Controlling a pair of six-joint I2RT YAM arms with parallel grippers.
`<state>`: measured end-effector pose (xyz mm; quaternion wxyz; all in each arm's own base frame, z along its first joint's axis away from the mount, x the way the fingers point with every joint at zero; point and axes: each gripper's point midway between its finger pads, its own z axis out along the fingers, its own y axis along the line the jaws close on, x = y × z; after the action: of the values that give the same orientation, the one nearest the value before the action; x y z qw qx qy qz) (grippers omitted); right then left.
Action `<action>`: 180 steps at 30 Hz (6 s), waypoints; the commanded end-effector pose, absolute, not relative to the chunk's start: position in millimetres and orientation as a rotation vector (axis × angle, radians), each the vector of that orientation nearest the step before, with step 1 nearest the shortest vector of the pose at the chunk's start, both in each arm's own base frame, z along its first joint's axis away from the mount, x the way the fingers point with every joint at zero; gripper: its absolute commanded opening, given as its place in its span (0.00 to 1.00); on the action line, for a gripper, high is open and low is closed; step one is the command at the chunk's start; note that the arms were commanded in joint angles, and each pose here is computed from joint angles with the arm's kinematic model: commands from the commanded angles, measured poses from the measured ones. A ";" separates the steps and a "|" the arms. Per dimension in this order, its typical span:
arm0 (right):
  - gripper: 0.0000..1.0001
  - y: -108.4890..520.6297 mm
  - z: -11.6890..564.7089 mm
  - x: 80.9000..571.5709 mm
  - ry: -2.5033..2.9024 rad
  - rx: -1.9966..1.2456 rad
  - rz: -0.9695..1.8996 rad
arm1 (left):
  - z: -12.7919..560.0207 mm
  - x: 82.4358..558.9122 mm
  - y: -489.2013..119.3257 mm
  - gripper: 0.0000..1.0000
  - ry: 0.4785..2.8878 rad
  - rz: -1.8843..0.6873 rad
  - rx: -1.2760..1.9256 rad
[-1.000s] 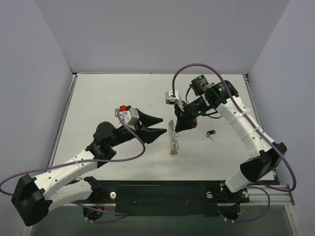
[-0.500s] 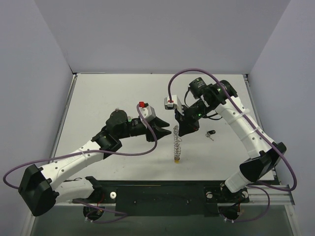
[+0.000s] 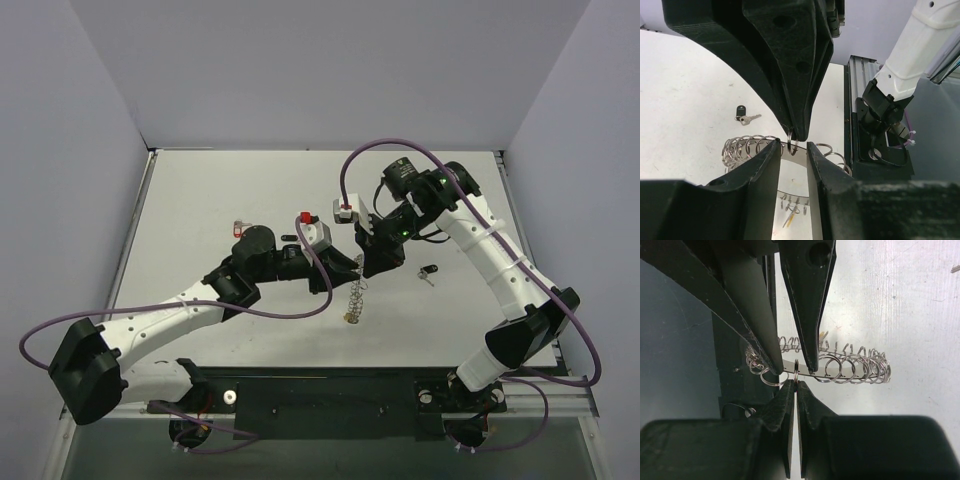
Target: Put the keys on the keyring
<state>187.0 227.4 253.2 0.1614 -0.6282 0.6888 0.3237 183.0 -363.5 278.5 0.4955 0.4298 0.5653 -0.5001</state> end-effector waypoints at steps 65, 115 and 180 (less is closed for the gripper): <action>0.11 254.0 297.7 181.9 1.482 -1.704 1.189 | 360.8 171.2 -337.2 0.00 0.937 -1.369 0.599; 0.00 206.5 271.7 170.0 2.014 -1.920 0.802 | 328.7 187.1 -359.3 0.40 1.222 -1.241 0.939; 0.38 237.3 306.2 177.7 1.384 -1.705 1.167 | 355.2 165.3 -346.4 0.00 0.948 -1.377 0.697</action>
<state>186.1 229.2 289.2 0.3096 -0.6490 0.5517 0.4225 171.1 -349.8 320.1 0.5900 0.3094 0.4636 -0.5841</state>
